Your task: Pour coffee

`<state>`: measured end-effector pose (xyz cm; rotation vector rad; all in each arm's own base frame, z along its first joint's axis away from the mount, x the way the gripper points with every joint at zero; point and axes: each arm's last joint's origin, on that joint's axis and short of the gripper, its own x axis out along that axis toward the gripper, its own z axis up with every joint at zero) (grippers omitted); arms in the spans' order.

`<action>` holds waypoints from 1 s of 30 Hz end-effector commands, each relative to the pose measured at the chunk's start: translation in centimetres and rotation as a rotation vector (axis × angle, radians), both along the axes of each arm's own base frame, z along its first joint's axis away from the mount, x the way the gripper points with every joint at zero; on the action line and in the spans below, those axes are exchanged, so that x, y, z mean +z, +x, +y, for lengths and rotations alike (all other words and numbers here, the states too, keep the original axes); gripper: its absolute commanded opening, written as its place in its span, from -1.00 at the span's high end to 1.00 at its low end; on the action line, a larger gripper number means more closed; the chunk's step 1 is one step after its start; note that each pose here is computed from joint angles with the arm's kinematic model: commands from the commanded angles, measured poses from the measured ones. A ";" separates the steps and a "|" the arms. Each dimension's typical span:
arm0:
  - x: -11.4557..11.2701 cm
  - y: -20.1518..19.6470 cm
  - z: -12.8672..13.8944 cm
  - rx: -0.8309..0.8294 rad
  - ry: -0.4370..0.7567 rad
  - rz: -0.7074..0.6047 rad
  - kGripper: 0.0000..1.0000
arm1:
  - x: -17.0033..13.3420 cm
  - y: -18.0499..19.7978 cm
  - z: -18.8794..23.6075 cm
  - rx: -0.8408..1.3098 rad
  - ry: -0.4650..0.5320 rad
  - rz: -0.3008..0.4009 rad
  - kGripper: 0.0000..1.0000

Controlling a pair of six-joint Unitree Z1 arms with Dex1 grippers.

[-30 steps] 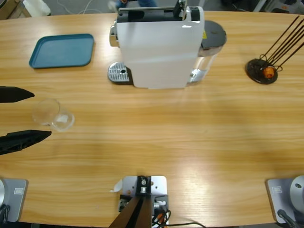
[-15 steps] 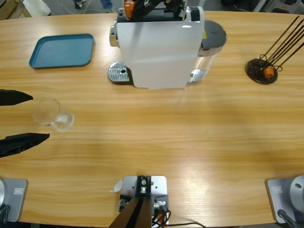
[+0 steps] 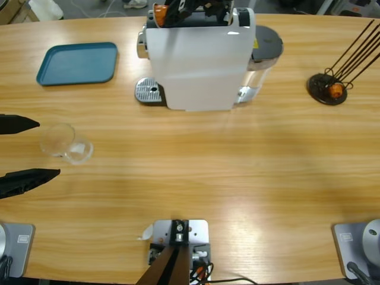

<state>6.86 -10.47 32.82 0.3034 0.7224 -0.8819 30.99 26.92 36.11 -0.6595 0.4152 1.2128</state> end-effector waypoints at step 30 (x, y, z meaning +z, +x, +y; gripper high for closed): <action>2.0 1.0 -1.2 0.034 -0.033 -0.020 -1.00 | 2.3 -16.2 -8.0 -0.847 0.350 0.274 1.00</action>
